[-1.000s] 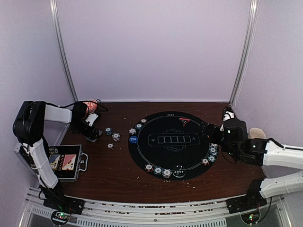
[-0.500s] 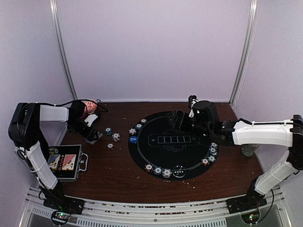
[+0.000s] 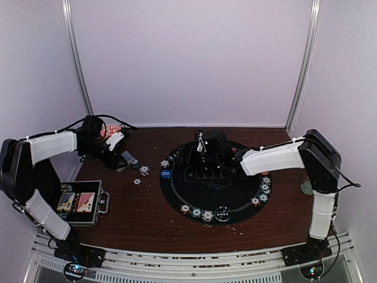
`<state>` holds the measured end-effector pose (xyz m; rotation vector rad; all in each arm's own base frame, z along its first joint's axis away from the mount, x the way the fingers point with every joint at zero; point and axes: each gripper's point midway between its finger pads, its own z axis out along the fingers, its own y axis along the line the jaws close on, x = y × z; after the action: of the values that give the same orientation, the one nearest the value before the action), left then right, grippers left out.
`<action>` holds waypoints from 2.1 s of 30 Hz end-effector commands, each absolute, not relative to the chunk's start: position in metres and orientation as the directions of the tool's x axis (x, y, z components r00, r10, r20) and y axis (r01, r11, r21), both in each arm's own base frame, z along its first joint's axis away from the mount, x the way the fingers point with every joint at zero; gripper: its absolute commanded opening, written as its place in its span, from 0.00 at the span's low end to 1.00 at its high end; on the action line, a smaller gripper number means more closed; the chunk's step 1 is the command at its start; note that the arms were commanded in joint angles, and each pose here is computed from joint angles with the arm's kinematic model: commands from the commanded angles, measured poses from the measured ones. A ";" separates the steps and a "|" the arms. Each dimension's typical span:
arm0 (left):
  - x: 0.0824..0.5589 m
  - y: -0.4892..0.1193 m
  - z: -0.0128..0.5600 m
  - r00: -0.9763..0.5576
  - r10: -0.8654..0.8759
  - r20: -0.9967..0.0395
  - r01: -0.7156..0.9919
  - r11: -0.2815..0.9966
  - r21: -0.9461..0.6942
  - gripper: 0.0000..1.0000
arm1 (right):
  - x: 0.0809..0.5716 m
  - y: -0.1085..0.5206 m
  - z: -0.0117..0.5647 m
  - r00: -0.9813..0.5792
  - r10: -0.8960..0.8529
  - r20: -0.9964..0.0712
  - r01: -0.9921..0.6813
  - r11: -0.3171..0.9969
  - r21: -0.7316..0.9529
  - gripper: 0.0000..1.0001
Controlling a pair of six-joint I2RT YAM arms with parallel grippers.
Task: Distribute texas hold em gaming equipment
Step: Pick up the face-down deck piles from the center of the board, then pass from the left arm to the right
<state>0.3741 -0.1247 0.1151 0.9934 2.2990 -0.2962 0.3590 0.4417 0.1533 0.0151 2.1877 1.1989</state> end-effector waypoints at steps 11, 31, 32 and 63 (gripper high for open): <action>0.308 -0.184 0.131 -0.356 0.611 -0.707 0.877 0.479 -0.028 0.51 | 0.326 0.553 0.161 -0.898 0.240 -0.368 -0.289 0.310 0.906 0.92; 0.287 -0.199 0.120 -0.322 0.621 -0.714 0.910 0.412 -0.052 0.51 | 0.306 0.592 0.122 -0.950 0.186 -0.251 -0.200 0.254 0.946 0.83; 0.286 -0.199 0.119 -0.322 0.622 -0.714 0.910 0.410 -0.054 0.51 | 0.303 0.594 0.121 -0.952 0.178 -0.248 -0.199 0.253 0.947 0.82; 0.250 -0.204 0.117 -0.252 0.631 -0.733 0.943 0.329 -0.041 0.98 | 0.261 0.598 0.142 -0.962 0.122 -0.244 -0.225 0.152 0.962 0.08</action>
<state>0.2485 -0.1991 0.1044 1.3788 2.0465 -0.6551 0.2631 0.5973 0.0922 -0.0411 2.3003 1.8168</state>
